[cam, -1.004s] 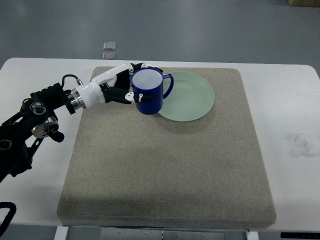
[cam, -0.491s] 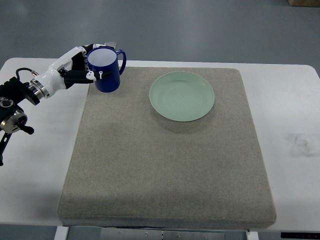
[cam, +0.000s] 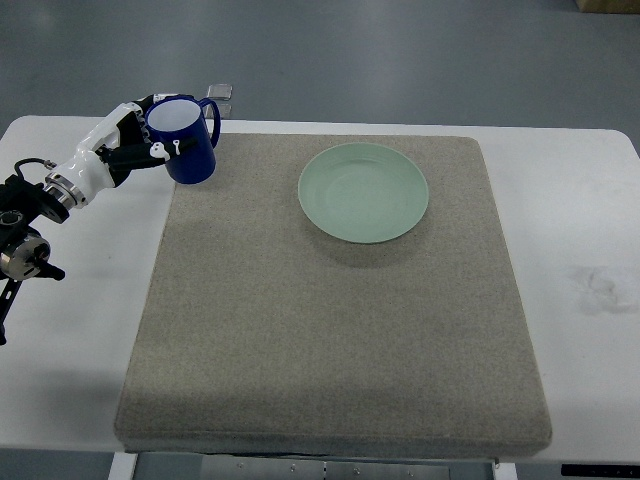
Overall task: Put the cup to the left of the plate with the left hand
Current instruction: 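Lower the blue mug onto the mat beside the plate and release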
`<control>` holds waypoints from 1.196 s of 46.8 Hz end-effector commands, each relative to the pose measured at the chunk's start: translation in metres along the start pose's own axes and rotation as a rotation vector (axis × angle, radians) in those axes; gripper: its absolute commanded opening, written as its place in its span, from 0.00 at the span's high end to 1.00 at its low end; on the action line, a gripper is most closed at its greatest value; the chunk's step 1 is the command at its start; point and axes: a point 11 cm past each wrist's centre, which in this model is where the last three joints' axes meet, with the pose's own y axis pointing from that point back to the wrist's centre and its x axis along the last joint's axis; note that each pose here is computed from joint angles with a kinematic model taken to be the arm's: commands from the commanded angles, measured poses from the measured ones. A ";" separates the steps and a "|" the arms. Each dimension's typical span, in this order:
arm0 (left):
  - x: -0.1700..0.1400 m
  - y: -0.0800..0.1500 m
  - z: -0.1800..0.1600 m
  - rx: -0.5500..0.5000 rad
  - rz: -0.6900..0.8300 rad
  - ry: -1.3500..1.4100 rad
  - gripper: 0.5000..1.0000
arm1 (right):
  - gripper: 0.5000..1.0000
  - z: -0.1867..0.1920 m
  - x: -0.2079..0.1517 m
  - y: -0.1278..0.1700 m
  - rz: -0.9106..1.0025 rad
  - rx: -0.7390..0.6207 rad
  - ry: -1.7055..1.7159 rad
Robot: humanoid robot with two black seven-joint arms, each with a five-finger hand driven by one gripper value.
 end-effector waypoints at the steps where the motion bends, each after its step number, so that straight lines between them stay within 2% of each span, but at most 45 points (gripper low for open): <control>1: -0.005 0.001 -0.009 0.020 -0.013 -0.001 1.00 | 0.14 0.000 0.000 0.000 0.000 0.000 0.001; 5: -0.022 -0.003 -0.022 0.036 -0.035 0.012 1.00 | 0.14 0.000 0.000 0.000 0.000 0.000 -0.001; 23: -0.025 -0.002 -0.032 0.040 -0.015 0.008 1.00 | 0.14 0.000 0.000 0.000 0.000 0.000 0.001; 26: -0.024 -0.002 -0.032 0.037 -0.008 0.014 0.91 | 0.14 0.000 0.000 0.000 0.000 0.000 0.001; 28: -0.024 -0.002 -0.032 0.039 -0.007 0.014 0.89 | 0.14 0.000 0.000 0.000 0.000 0.000 0.001; 31: -0.023 -0.002 -0.033 0.039 -0.004 0.014 0.73 | 0.14 0.000 0.000 0.000 0.000 0.000 0.001; 32: -0.024 -0.002 -0.033 0.038 -0.004 0.016 0.70 | 0.14 0.000 0.000 0.000 0.000 0.000 0.001; 40: -0.030 0.000 -0.042 0.055 -0.015 0.021 0.66 | 0.14 0.000 0.000 0.000 0.000 0.000 -0.001; 44: -0.031 0.001 -0.043 0.059 -0.016 0.018 0.53 | 0.14 0.000 0.000 0.000 0.000 0.000 -0.001; 47: -0.032 0.001 -0.044 0.062 -0.020 0.016 0.51 | 0.14 0.000 0.000 0.000 0.000 0.000 0.001; 56: -0.032 0.001 -0.044 0.065 -0.022 0.014 0.25 | 0.14 0.000 0.000 0.000 0.000 0.000 0.001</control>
